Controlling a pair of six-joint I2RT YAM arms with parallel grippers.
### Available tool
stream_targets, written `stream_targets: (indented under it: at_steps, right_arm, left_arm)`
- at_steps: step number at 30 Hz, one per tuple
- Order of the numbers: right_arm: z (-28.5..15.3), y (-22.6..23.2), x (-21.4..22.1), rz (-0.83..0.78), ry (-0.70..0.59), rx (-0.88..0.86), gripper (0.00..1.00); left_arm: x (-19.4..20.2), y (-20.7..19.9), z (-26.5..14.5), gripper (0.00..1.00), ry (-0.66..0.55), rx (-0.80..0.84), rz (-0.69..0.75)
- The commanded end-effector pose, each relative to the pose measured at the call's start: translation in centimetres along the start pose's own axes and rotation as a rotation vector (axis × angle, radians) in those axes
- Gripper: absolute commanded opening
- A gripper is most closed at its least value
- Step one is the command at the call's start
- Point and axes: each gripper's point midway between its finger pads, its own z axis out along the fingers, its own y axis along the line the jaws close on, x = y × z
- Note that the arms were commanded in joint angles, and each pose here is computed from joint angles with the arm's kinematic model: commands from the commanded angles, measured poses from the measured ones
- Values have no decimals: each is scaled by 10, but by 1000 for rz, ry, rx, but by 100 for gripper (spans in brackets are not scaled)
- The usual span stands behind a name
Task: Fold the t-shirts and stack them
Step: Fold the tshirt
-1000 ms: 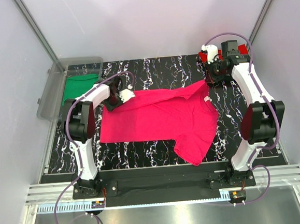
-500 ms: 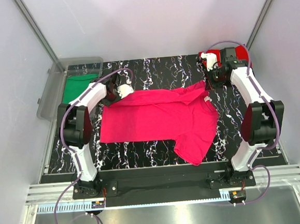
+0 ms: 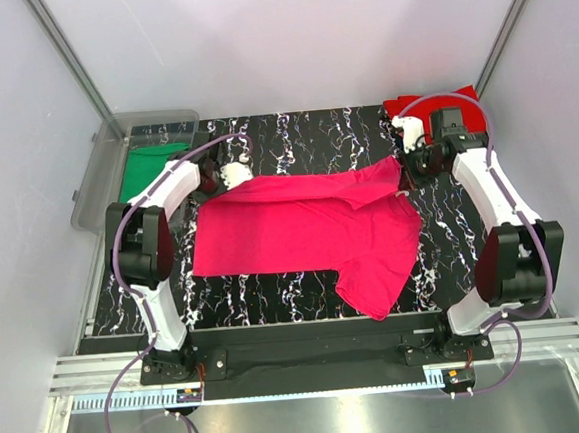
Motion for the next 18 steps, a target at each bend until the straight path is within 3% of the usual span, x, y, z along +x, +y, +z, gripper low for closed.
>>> stream_targets:
  at_steps: [1, 18]
  right_arm:
    - [-8, 13, 11, 21, 0, -29, 0]
    - [28, 21, 62, 73, 121, -104, 0]
  left_arm:
    - [1, 17, -14, 0, -10, -63, 22]
    - [14, -9, 12, 0, 42, 16, 7]
